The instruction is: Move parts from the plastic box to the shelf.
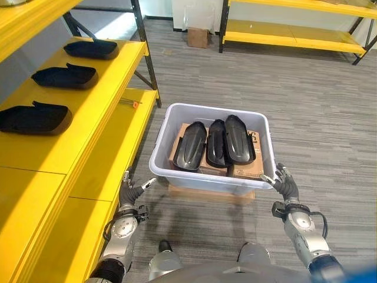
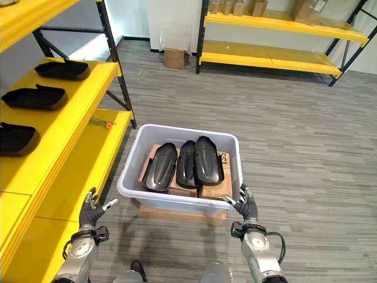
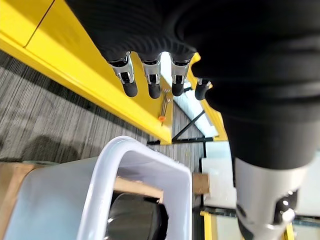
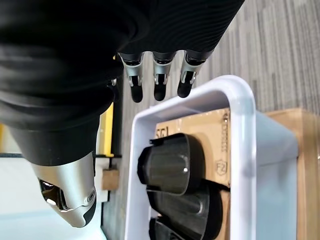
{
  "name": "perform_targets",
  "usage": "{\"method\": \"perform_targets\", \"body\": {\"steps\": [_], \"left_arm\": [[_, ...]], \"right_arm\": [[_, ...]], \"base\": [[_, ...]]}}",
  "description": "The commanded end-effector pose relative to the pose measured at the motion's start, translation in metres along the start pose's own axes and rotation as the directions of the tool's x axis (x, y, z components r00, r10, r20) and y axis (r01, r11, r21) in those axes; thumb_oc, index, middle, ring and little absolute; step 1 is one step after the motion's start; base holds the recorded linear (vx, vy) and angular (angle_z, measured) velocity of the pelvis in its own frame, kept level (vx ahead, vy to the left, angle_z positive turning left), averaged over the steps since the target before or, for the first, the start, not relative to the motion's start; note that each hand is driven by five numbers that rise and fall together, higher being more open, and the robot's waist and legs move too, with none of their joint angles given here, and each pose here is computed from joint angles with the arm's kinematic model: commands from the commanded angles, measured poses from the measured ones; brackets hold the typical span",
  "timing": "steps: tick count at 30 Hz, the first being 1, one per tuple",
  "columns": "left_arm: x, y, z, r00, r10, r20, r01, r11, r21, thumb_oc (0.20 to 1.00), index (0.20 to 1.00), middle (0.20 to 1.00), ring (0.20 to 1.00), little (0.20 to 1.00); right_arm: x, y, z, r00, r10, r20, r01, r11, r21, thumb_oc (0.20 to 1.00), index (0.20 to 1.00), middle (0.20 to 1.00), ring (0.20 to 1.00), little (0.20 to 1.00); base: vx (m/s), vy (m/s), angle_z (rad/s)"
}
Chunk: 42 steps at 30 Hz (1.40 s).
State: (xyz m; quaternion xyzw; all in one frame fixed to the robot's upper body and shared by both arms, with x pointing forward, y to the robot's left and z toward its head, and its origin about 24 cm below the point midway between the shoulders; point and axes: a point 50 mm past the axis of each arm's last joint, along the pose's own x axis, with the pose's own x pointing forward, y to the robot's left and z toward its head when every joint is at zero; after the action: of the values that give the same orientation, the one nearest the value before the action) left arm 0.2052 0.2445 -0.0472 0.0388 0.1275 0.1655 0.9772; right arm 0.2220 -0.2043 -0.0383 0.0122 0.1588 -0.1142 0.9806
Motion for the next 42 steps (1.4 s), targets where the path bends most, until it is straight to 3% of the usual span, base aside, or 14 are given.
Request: {"method": "perform_targets", "body": {"steps": [1,10,16,31,36,42], "left_arm": [[0.003,-0.016,0.036,0.973,-0.121,0.198,0.123,0.992,0.0,1.0,1.0,1.0,1.0,1.0],[0.009,-0.03,0.051,0.964,-0.162,0.212,0.177,0.983,-0.054,1.0,1.0,1.0,1.0,1.0],[-0.003,-0.041,0.039,0.951,-0.262,0.165,0.266,0.964,-0.005,1.0,1.0,1.0,1.0,1.0],[-0.003,-0.031,0.038,0.968,-0.208,0.137,0.221,0.971,-0.091,1.0,1.0,1.0,1.0,1.0],[-0.003,-0.031,0.031,0.985,-0.139,0.107,0.153,0.978,-0.143,1.0,1.0,1.0,1.0,1.0],[-0.008,-0.034,0.019,0.973,-0.22,0.065,0.225,0.97,-0.096,1.0,1.0,1.0,1.0,1.0]], "right_arm": [[0.007,-0.005,0.032,0.988,-0.01,0.152,0.011,1.0,-0.004,1.0,1.0,1.0,1.0,1.0],[0.01,0.001,0.04,0.983,0.021,0.181,-0.019,1.0,-0.012,1.0,1.0,1.0,1.0,1.0],[0.006,0.001,0.028,0.991,-0.016,0.13,0.013,1.0,0.027,1.0,1.0,1.0,1.0,1.0],[0.013,-0.003,0.034,0.986,0.103,0.131,-0.091,0.991,-0.093,1.0,1.0,1.0,1.0,1.0],[0.015,0.002,0.047,0.975,0.11,0.191,-0.094,0.991,-0.092,1.0,1.0,1.0,1.0,1.0],[0.015,-0.002,0.055,0.97,0.079,0.231,-0.071,0.997,-0.041,1.0,1.0,1.0,1.0,1.0]], "base": [[0.13,0.246,-0.2],[0.12,-0.115,-0.2],[0.26,-0.33,0.2],[0.22,-0.157,-0.11],[0.13,0.152,0.02],[0.14,0.309,0.03]]}}
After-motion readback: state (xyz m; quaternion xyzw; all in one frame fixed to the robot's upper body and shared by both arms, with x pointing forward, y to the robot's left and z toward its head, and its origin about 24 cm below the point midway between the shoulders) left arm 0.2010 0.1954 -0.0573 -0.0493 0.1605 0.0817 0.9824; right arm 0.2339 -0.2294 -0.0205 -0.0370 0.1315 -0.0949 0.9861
